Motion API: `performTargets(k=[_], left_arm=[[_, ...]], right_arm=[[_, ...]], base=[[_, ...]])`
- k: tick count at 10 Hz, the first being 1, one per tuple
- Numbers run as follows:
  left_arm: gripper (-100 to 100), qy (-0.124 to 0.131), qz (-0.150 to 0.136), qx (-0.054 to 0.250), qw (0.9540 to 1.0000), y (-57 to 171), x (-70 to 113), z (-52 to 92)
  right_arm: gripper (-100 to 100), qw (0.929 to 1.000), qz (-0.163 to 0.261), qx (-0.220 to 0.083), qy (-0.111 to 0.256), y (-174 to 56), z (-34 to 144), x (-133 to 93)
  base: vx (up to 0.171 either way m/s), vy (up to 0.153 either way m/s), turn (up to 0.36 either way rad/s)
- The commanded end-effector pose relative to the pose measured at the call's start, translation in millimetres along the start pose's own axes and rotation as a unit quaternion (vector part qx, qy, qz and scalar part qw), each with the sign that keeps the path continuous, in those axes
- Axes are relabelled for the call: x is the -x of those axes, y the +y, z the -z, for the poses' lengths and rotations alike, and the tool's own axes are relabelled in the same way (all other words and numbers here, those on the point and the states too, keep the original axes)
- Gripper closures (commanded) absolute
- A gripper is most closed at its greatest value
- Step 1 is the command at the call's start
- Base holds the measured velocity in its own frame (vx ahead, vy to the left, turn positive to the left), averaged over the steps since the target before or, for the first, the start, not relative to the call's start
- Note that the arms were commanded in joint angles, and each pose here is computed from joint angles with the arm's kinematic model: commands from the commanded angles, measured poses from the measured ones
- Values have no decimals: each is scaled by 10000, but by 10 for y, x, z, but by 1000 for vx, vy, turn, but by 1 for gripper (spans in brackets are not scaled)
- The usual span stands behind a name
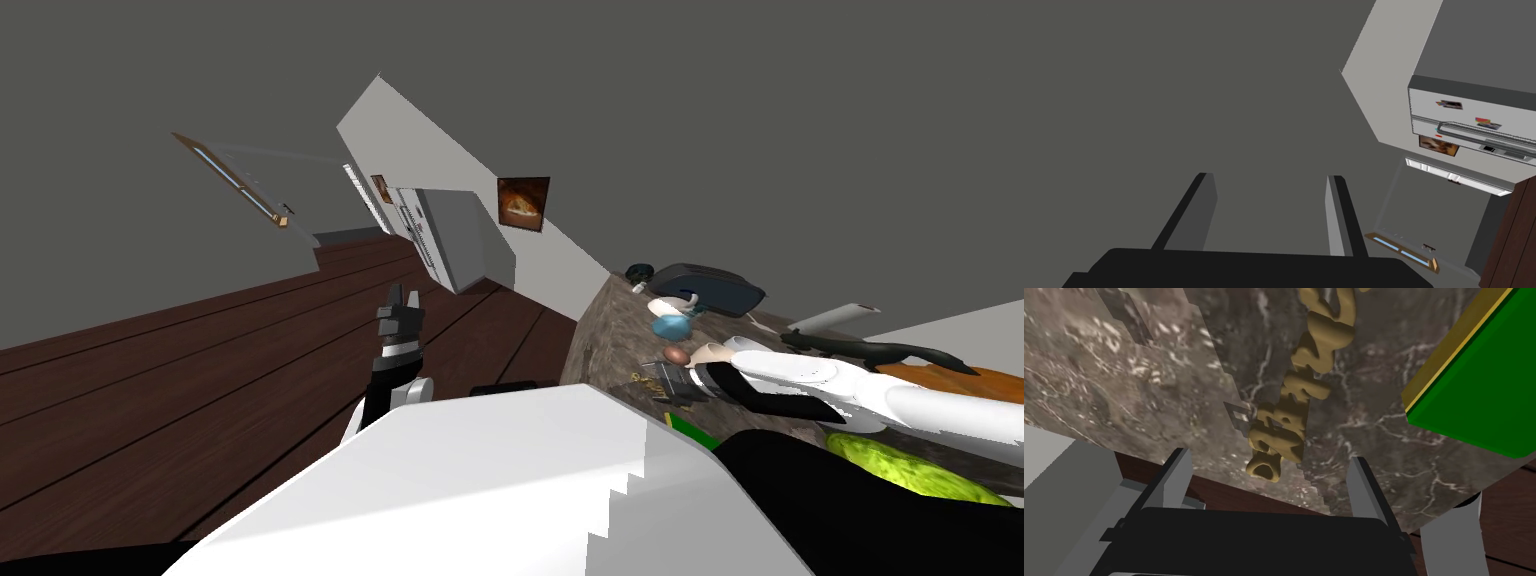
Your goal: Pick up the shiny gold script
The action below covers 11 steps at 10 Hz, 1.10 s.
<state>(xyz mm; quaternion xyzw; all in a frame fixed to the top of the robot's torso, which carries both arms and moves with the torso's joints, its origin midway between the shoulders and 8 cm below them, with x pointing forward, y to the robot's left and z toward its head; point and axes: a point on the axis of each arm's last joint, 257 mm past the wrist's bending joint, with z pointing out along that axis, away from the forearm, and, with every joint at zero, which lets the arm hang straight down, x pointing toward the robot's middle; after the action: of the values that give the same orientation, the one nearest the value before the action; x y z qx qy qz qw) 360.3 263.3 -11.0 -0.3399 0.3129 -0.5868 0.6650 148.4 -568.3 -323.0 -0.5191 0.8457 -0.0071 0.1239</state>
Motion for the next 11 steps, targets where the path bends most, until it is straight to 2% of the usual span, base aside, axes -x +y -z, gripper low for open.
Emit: performTargets(k=[1,2,3,8,11], left_arm=[[0,0,0,0,10000,0,0,0],[0,0,0,0,10000,0,0,0],[0,0,0,0,10000,0,0,0],[0,0,0,1,10000,0,0,1],[0,0,0,0,10000,0,0,0]], right_arm=[[-100,10000,0,0,0,0,0,0],[0,10000,3,10,8,2,2,-5],[-100,10000,35,22,14,78,12,-119],[-100,9999,155,50,19,247,32,-336],[-100,9999,147,77,12,436,50,-537]], base=[[-4,-24,2],[0,0,0],[74,12,-72],[106,23,-50],[93,28,-52]])
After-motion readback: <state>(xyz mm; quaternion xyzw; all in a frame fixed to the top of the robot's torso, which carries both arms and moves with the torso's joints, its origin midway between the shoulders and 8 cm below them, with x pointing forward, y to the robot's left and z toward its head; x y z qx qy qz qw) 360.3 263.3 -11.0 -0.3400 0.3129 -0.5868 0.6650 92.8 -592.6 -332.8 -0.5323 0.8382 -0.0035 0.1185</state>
